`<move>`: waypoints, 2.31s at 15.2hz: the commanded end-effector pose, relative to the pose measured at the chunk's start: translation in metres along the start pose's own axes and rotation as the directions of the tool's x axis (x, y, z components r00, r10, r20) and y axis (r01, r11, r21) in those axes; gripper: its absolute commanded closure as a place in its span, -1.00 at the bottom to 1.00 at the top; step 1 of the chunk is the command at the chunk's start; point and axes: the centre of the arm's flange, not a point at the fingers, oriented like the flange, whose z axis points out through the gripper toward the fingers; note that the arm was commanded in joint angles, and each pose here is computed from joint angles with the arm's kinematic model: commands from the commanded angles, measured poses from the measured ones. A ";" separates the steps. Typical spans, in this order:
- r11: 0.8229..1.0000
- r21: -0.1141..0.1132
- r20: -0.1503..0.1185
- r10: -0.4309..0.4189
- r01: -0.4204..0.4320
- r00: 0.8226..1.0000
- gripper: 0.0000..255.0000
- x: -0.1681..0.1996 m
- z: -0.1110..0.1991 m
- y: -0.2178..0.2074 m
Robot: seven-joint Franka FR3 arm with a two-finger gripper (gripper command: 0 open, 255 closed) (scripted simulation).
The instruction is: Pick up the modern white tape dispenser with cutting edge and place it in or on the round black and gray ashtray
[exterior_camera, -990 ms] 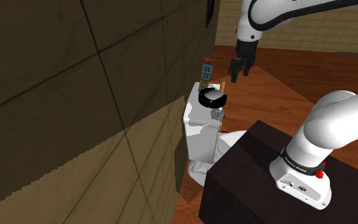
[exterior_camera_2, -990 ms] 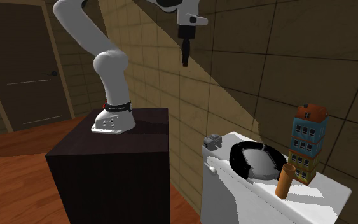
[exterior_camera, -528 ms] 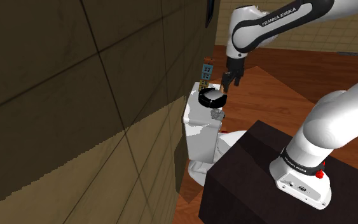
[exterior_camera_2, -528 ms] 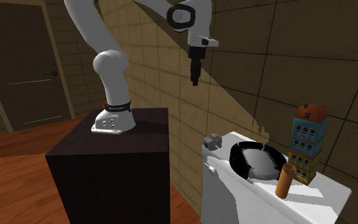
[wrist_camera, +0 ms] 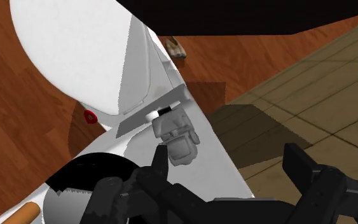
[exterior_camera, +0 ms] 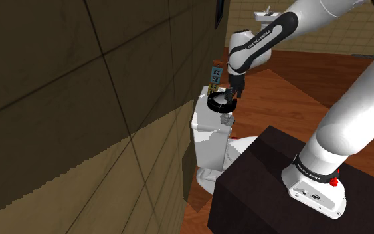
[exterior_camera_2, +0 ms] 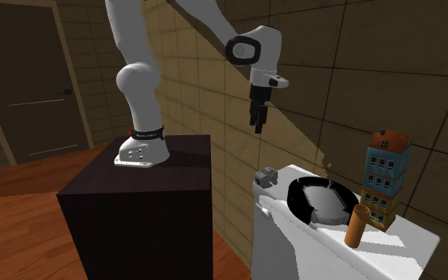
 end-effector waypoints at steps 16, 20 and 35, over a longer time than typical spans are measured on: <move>0.998 -0.025 0.037 -0.061 0.062 0.997 -1.00 0.082 0.153 0.040; 0.998 -0.025 0.037 -0.061 0.062 0.997 -1.00 0.081 0.172 0.040; 0.998 -0.025 0.037 -0.061 0.062 0.997 1.00 0.081 0.172 0.040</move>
